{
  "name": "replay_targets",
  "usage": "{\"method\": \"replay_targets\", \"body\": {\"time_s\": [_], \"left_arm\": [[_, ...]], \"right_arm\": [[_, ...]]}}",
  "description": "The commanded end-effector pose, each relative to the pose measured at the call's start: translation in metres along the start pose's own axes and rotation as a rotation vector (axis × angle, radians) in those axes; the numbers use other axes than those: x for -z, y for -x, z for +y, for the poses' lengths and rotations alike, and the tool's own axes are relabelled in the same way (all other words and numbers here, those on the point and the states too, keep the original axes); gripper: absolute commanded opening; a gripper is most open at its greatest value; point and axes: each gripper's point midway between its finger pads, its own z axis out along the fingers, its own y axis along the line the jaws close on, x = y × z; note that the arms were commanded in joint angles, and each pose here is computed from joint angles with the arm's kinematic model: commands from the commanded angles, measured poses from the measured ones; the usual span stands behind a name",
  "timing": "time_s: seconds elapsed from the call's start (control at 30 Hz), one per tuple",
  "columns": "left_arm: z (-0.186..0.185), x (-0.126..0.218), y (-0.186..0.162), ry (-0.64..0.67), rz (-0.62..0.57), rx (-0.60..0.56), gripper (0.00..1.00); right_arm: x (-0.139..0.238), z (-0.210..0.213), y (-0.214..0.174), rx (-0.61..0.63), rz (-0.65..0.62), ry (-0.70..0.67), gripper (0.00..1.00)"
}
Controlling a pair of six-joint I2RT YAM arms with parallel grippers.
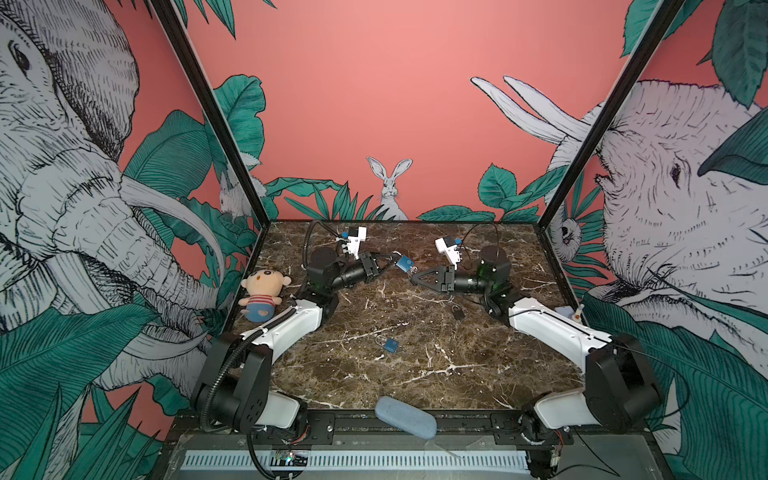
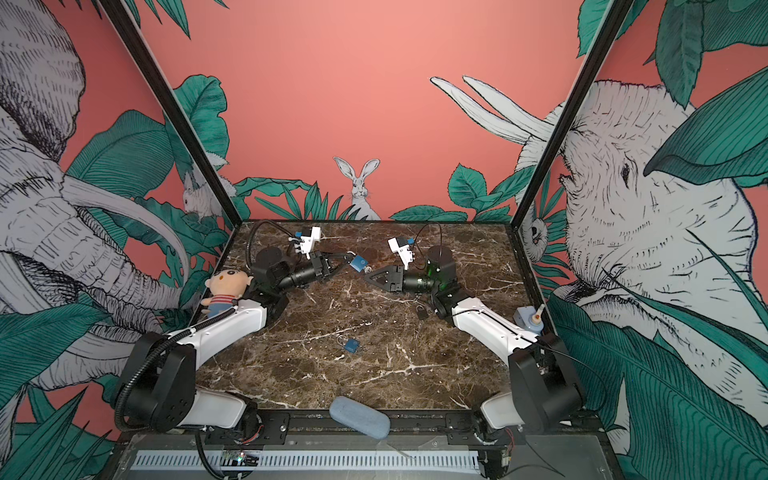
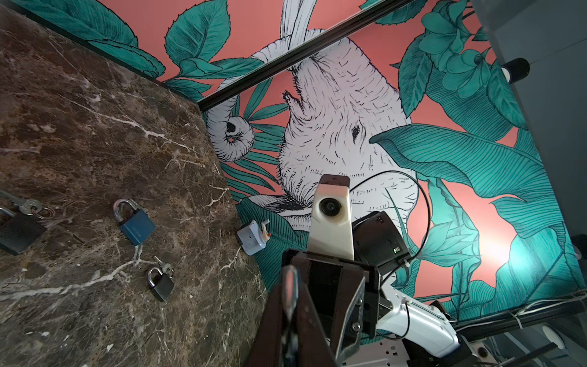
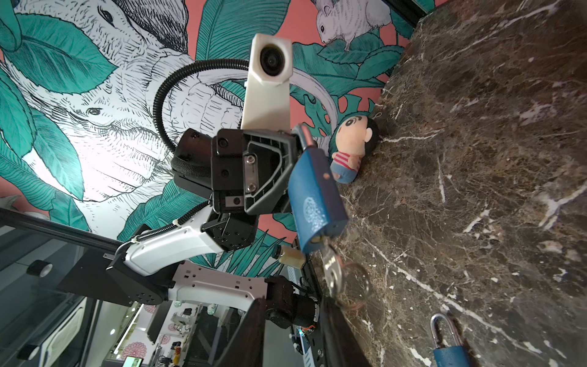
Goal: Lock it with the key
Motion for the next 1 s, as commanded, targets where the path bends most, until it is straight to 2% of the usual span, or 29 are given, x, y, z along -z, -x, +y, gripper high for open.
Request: {"method": "replay_targets", "body": {"time_s": [0.0,0.3,0.5,0.57,0.77,0.93,0.97], "left_arm": [[-0.031,0.006,0.008,-0.070,-0.028,-0.070,0.00],[-0.039,0.008,0.009,-0.082,-0.029,-0.083,0.00],[-0.042,0.008,0.010,-0.087,-0.032,-0.084,0.00],[-0.042,0.008,0.011,-0.088,-0.034,-0.083,0.00],[-0.043,0.007,0.013,-0.092,-0.042,-0.082,0.00],[-0.043,0.006,0.015,-0.092,-0.050,-0.080,0.00],[-0.041,0.007,0.015,-0.090,-0.052,-0.078,0.00]], "right_arm": [[0.003,0.012,0.016,0.072,-0.040,0.023,0.34],[0.002,0.004,0.022,0.098,-0.034,-0.030,0.40],[0.000,0.002,0.023,0.110,-0.023,-0.046,0.41],[-0.001,0.002,0.024,0.110,-0.017,-0.041,0.38],[-0.004,0.003,0.024,0.105,-0.011,-0.029,0.15],[-0.006,0.005,0.024,0.099,-0.014,-0.007,0.00],[-0.005,0.006,0.025,0.097,-0.015,-0.001,0.00]]}}
